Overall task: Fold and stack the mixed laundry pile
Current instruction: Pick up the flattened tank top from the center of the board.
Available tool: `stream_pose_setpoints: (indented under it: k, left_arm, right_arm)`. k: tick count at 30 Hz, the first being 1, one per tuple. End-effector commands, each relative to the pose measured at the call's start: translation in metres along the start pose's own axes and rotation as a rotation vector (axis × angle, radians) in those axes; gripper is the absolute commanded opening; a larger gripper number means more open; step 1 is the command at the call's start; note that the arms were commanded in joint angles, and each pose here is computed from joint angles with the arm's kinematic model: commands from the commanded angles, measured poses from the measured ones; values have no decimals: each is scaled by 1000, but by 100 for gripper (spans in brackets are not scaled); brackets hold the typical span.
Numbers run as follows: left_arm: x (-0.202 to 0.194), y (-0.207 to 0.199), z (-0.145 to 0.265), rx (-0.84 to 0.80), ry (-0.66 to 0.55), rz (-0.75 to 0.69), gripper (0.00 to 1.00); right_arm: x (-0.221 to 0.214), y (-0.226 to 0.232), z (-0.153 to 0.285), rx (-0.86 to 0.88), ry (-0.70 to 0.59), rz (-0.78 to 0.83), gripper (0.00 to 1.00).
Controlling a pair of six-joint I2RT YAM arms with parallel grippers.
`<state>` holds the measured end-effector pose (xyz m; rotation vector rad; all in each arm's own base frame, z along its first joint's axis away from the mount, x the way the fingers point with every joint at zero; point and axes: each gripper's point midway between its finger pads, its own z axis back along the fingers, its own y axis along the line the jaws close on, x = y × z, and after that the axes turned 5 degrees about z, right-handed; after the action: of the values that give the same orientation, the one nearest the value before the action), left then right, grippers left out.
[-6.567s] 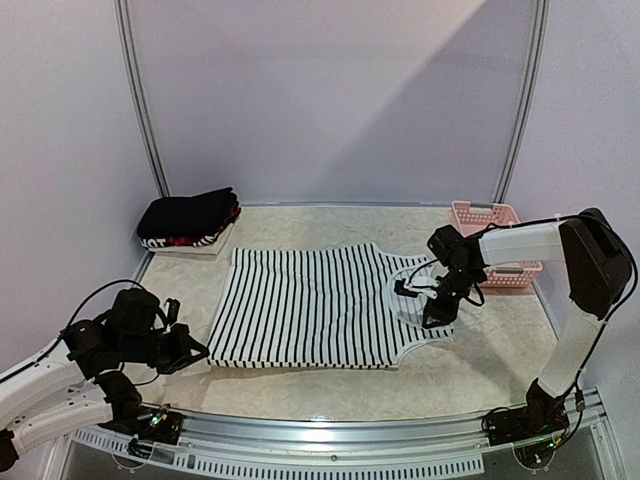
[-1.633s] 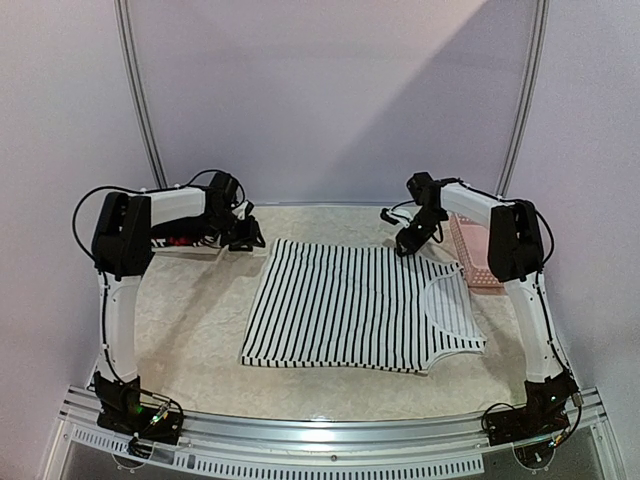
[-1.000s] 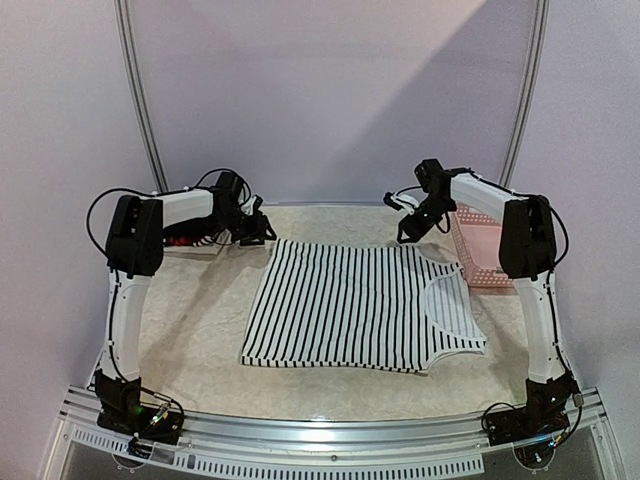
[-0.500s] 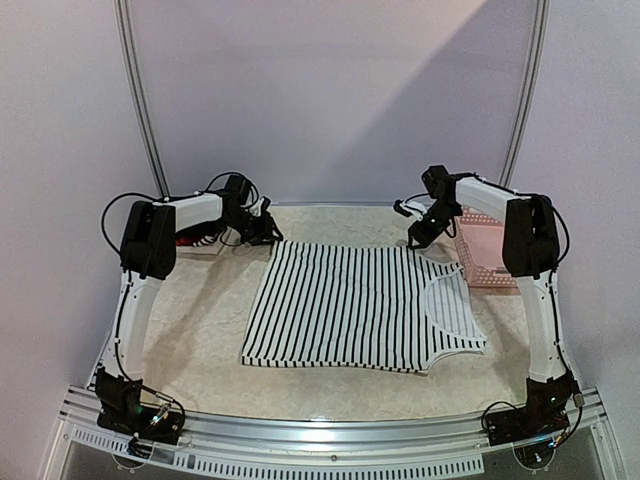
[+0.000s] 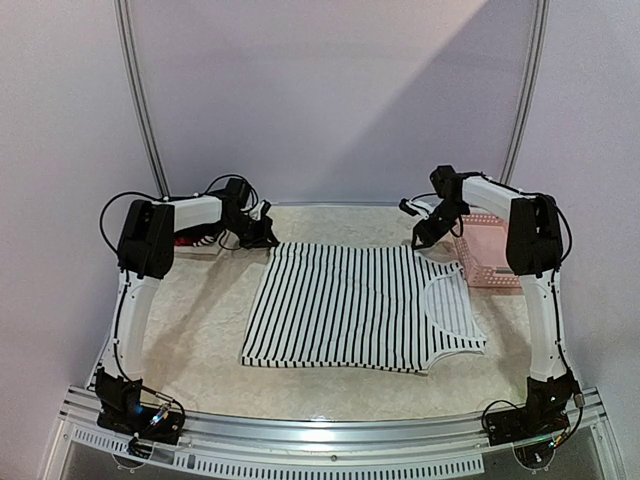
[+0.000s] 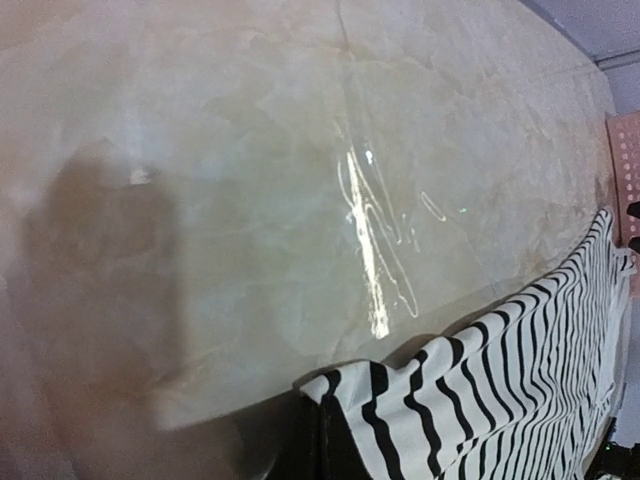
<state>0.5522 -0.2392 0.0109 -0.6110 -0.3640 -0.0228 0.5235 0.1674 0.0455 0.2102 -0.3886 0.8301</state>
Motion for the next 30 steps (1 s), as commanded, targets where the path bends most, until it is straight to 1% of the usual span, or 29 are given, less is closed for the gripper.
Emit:
stream_pose_setpoints:
  k: [1, 6, 14, 22, 30]
  left_arm:
    - [12, 14, 30, 88, -40, -35, 0]
    - [18, 22, 38, 124, -54, -38, 0]
    - [27, 20, 37, 128, -71, -42, 0]
    - [31, 19, 34, 117, -74, -41, 0]
    - [25, 18, 29, 97, -59, -32, 0]
  right_arm:
    - [16, 6, 1, 63, -52, 6, 45]
    - [24, 8, -10, 112, -68, -7, 43]
    - [22, 15, -28, 177, -65, -24, 39]
    - [23, 6, -43, 129, -45, 0, 37]
    - [25, 7, -50, 124, -51, 76, 35]
